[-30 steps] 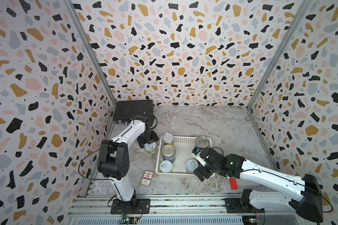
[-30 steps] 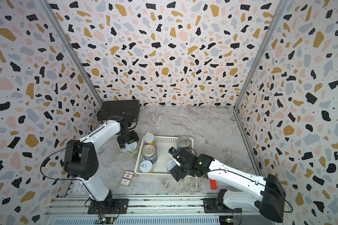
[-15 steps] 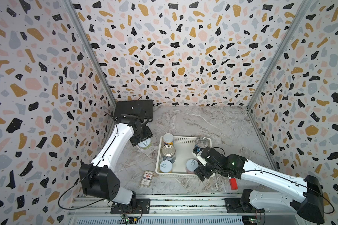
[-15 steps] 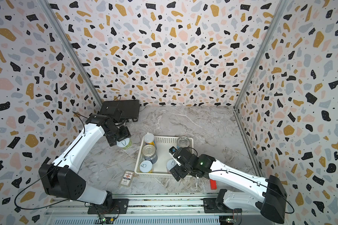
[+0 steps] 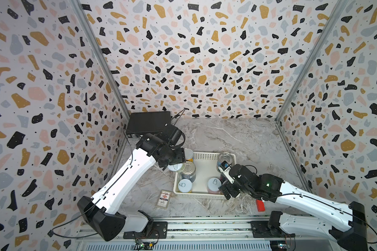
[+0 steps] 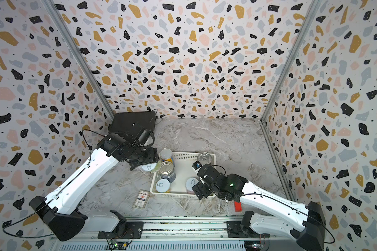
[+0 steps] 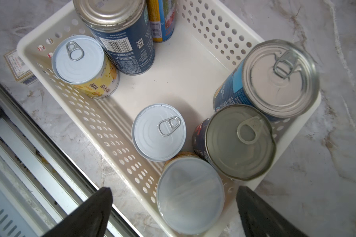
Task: Put the canned food in the basket
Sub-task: Place the canned food in the basket.
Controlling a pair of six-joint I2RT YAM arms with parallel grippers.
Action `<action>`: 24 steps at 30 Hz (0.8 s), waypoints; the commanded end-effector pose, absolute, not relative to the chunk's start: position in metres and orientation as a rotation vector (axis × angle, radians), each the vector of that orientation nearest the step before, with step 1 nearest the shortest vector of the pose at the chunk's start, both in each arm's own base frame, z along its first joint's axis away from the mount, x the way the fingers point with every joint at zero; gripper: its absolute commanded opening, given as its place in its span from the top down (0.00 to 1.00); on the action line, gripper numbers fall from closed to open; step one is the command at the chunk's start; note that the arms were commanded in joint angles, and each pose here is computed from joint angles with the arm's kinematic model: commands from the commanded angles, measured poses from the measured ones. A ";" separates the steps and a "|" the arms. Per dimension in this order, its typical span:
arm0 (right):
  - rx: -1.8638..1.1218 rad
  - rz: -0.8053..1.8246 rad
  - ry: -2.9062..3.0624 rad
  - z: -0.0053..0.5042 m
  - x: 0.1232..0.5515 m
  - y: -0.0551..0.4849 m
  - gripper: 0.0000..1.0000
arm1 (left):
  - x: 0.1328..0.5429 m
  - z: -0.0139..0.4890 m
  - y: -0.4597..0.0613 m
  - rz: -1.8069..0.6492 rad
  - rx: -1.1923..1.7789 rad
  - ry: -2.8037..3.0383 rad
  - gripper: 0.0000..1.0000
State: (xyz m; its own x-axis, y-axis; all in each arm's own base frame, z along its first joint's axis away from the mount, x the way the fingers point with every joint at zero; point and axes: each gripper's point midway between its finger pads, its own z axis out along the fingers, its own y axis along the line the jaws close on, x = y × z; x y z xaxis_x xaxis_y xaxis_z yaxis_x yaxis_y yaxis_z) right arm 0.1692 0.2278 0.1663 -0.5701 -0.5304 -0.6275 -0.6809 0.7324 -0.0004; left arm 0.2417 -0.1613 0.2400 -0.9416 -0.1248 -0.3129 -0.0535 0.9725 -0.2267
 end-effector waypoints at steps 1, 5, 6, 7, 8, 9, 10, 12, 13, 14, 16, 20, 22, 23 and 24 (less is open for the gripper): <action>-0.850 0.278 2.307 0.172 0.172 0.214 0.00 | 0.236 0.242 -0.178 -0.329 -0.099 2.757 0.39; -0.818 0.268 2.286 0.177 0.174 0.208 0.00 | 0.224 0.239 -0.199 -0.325 -0.018 2.745 0.39; -0.809 0.266 2.282 0.179 0.174 0.206 0.00 | 0.221 0.238 -0.204 -0.330 -0.003 2.744 0.39; -0.801 0.265 2.277 0.180 0.174 0.205 0.00 | 0.217 0.236 -0.210 -0.336 0.018 2.743 0.39; -0.793 0.263 2.272 0.182 0.175 0.203 0.00 | 0.214 0.235 -0.214 -0.338 0.037 2.743 0.39; -0.783 0.262 2.265 0.183 0.175 0.201 0.00 | 0.211 0.233 -0.219 -0.334 0.067 2.742 0.40; -0.776 0.262 2.258 0.185 0.175 0.200 0.00 | 0.207 0.231 -0.222 -0.323 0.094 2.746 0.40; -0.761 0.264 2.249 0.188 0.176 0.197 0.00 | 0.201 0.226 -0.230 -0.317 0.143 2.751 0.39; -0.757 0.264 2.246 0.188 0.175 0.196 0.00 | 0.197 0.222 -0.234 -0.329 0.121 2.763 0.40; -0.754 0.265 2.242 0.189 0.176 0.196 0.00 | 0.195 0.218 -0.237 -0.333 0.130 2.768 0.40; -0.750 0.264 2.240 0.189 0.176 0.195 0.00 | 0.190 0.211 -0.244 -0.334 0.155 2.772 0.40; -0.752 0.262 2.242 0.189 0.176 0.195 0.00 | 0.187 0.196 -0.250 -0.314 0.186 2.799 0.40; -0.754 0.261 2.243 0.188 0.176 0.196 0.00 | 0.186 0.187 -0.253 -0.314 0.196 2.817 0.39; -0.753 0.262 2.244 0.188 0.176 0.196 0.00 | 0.186 0.183 -0.255 -0.322 0.199 2.825 0.40; -0.756 0.260 2.246 0.187 0.176 0.196 0.00 | 0.185 0.179 -0.257 -0.333 0.204 2.830 0.40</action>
State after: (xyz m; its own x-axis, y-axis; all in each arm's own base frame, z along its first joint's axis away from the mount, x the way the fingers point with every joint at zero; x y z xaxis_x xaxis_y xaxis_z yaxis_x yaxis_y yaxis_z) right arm 0.1754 0.2008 0.1889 -0.5443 -0.4424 -0.7128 -0.6056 0.7951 -0.0310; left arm 0.1796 -0.2447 0.1790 -0.9559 0.1231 -0.2665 0.1698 0.9725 -0.1597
